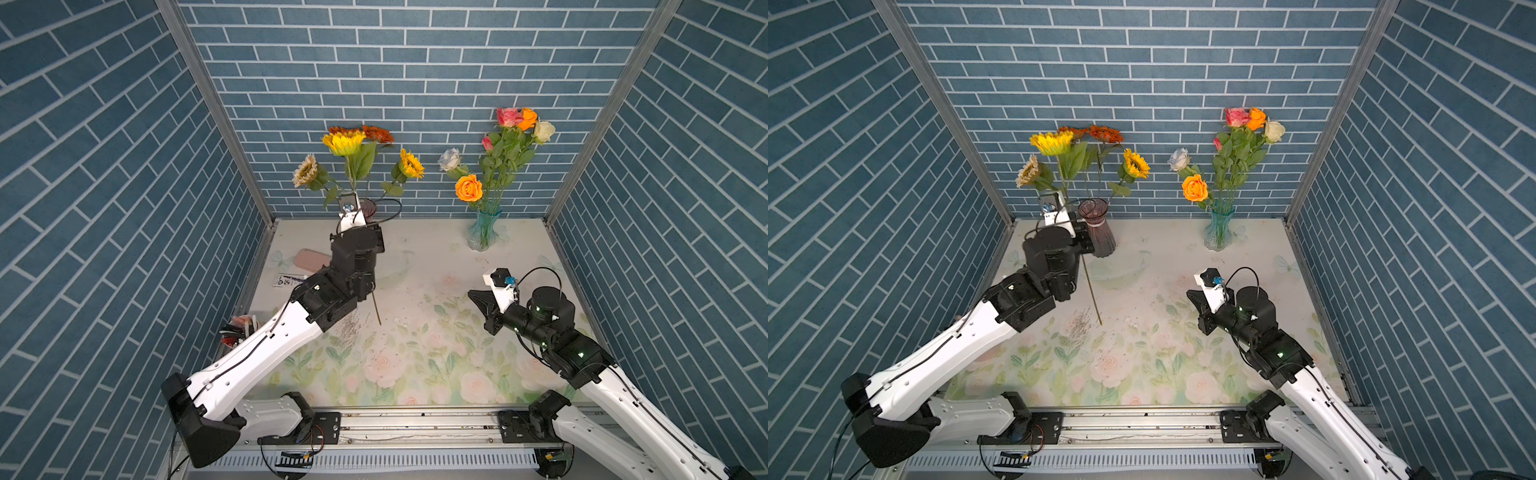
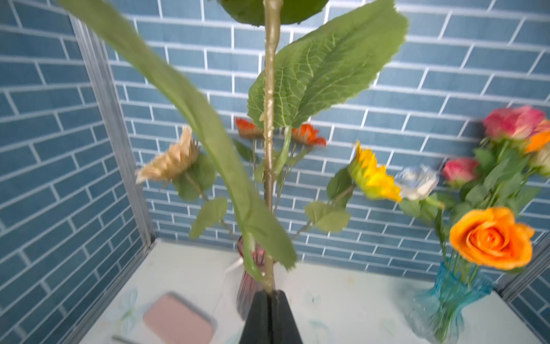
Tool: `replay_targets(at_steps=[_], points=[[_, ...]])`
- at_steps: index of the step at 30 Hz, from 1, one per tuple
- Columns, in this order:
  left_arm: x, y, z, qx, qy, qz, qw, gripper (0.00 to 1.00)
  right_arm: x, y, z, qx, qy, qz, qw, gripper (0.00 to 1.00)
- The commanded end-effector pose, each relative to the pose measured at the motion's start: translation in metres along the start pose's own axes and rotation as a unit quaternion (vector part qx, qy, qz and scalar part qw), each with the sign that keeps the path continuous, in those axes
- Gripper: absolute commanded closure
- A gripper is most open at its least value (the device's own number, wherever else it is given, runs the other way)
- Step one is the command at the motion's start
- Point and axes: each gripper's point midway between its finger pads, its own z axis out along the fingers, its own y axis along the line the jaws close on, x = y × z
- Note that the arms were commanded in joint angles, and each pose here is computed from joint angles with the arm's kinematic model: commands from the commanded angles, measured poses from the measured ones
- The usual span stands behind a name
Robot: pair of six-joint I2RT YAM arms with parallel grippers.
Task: Arrange the flowers in different vases according to their variety
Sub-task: Insert the flower into the vase.
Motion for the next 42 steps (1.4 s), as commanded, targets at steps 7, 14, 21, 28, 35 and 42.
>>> replay_targets(at_steps=[7,14,21,28,35,42], points=[[-0.13,-0.02,0.053,0.078,-0.205,0.039,0.975,1.0,-0.013,0.004,0.005,-0.016,-0.019,0.006,1.0,1.0],[-0.154,-0.038,0.094,0.084,-0.253,0.053,0.962,1.0,-0.012,0.003,0.01,-0.018,-0.017,0.007,1.0,1.0],[-0.142,-0.038,0.155,0.059,-0.262,0.079,0.96,1.0,-0.01,0.002,0.012,-0.016,-0.009,0.008,1.0,1.0],[-0.111,-0.026,0.193,0.041,-0.274,0.08,0.957,1.0,-0.006,-0.001,0.014,-0.011,-0.002,0.009,1.0,1.0],[-0.07,-0.008,0.213,0.046,-0.266,0.047,0.962,1.0,-0.002,-0.002,0.018,-0.01,0.004,0.011,1.0,1.0],[-0.007,0.011,0.224,0.04,-0.242,0.023,0.969,1.0,-0.002,-0.002,0.019,-0.013,0.005,0.012,1.0,1.0]])
